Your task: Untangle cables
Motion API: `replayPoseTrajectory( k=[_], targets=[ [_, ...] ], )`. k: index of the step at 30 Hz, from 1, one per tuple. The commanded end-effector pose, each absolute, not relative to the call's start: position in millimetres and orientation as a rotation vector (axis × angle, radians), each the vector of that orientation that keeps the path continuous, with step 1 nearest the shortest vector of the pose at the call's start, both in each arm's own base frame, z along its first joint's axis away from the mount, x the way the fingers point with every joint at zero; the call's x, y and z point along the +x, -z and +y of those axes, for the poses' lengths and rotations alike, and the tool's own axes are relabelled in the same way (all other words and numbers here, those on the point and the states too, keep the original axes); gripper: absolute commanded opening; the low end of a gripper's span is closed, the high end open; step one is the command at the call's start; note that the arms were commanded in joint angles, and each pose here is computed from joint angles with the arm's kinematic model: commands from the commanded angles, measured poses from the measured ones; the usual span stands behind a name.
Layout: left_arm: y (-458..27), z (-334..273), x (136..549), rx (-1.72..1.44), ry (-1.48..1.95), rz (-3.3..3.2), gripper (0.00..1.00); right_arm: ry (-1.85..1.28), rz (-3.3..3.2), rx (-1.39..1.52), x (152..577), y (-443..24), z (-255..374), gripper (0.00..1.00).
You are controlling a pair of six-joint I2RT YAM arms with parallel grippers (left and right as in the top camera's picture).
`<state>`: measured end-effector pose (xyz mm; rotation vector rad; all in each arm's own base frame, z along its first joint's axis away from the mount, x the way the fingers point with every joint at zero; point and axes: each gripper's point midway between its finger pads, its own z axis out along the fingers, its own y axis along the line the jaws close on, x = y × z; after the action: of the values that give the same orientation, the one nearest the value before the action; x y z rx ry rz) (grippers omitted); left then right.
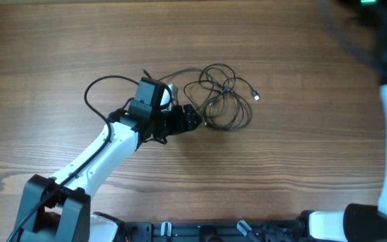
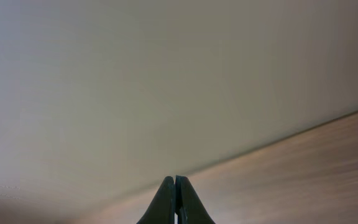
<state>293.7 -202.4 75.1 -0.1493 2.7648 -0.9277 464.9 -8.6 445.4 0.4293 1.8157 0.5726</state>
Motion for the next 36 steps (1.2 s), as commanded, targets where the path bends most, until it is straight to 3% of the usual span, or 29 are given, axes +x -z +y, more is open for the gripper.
replayPoseTrajectory(
  k=[1, 10, 14, 26, 36],
  targets=[
    [-77.0, -199.3, 293.8, -0.121, 0.893, 2.753, 0.86, -0.758, 1.765, 0.443, 443.5, -472.5, -41.1, 0.05],
    [-64.9, -160.5, 310.2, -0.251, 0.653, 2.741, 0.84, -0.73, 2.192, 0.315, 407.2, -375.6, -14.3, 0.36],
    [-62.6, -135.4, 317.5, -0.358, 0.619, 2.736, 0.84, -0.745, 2.393, 0.376, 391.9, -332.5, 3.8, 0.44],
    [-47.8, -24.0, 317.2, -0.82, 0.398, 2.709, 0.96, -0.798, 2.899, 0.242, 374.3, -220.4, 100.6, 0.55],
    [-44.4, -1.7, 312.4, -0.894, 0.304, 2.699, 1.0, -0.682, 3.201, 0.193, 364.1, -122.7, 170.7, 0.58]
  ],
)
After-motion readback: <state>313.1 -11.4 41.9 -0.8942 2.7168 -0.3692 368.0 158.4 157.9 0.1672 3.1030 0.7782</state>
